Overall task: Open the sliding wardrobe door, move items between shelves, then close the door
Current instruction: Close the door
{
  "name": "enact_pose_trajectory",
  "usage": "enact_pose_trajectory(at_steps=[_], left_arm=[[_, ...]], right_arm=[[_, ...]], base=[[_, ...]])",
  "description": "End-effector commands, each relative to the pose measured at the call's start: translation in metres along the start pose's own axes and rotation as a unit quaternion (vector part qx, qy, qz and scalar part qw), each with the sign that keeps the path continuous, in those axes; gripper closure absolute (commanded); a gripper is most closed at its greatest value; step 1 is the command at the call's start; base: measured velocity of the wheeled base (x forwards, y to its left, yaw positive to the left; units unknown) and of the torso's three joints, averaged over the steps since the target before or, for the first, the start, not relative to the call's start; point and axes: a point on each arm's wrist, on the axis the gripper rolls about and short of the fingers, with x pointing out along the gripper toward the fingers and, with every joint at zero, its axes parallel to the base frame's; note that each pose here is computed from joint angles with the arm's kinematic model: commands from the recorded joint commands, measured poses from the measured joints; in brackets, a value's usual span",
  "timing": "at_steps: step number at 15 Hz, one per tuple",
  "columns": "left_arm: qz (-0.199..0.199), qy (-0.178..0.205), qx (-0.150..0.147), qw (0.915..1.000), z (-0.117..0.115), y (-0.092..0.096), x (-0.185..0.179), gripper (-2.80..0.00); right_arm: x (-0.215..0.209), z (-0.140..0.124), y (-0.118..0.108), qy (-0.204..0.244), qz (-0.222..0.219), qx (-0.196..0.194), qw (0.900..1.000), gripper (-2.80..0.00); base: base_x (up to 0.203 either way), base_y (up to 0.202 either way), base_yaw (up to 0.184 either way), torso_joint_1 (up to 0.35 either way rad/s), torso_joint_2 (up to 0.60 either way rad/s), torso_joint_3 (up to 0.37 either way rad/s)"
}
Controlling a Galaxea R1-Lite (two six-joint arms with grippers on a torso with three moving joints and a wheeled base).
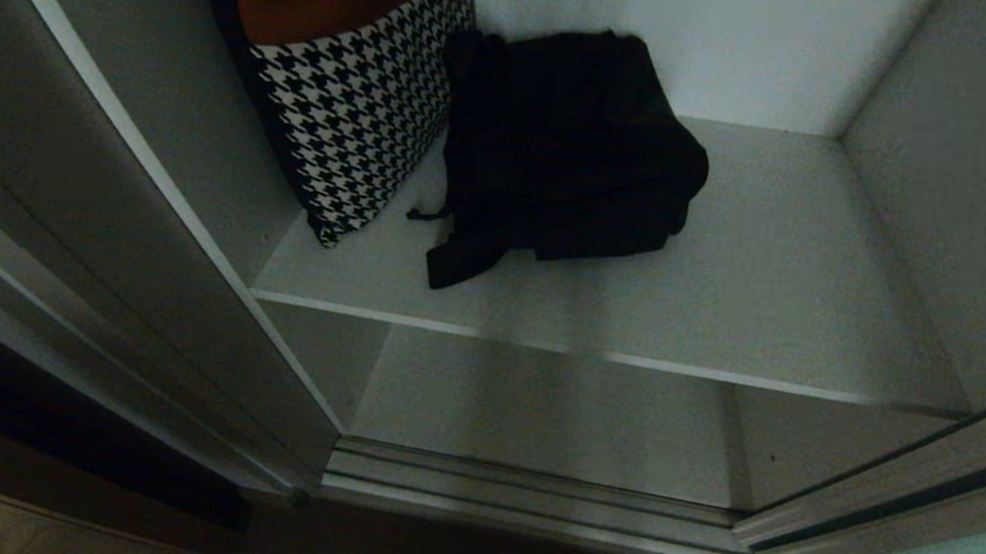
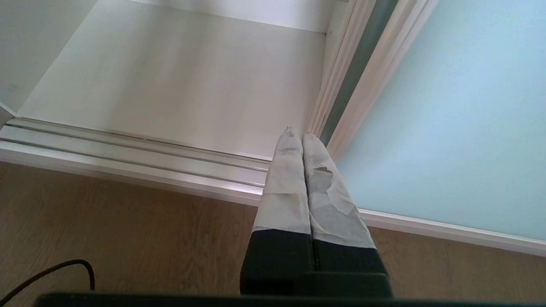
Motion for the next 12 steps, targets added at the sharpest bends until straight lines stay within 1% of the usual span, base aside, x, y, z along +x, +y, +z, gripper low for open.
enact_pose_trajectory(at_steps=[1,8,11,12], left_arm=[[0.0,0.001,0.0,1.0,0.0004,0.0,0.0001,0.0],[0.0,0.0,0.002,1.0,0.0003,0.0,0.0001,0.0],[0.0,0.0,-0.002,1.0,0.0006,0.0,0.0001,0.0],[0.0,0.001,0.005,1.0,0.0004,0.0,0.0001,0.0]], right_arm=[[0.0001,-0.0002,0.0,0.001,0.0,0.001,1.0,0.0],[0.0003,-0.0001,0.0,0.002,-0.001,0.004,1.0,0.0],[0.0003,-0.0003,-0.0001,0.002,-0.001,0.005,1.0,0.0],[0.0003,-0.0005,0.0,0.002,-0.001,0.005,1.0,0.0]], base=[[0.0,0.0,0.0,0.0,0.0,0.0],[0.0,0.0,0.0,0.0,0.0,0.0],[0.0,0.0,0.0,0.0,0.0,0.0],[0.0,0.0,0.0,0.0,0.0,0.0]])
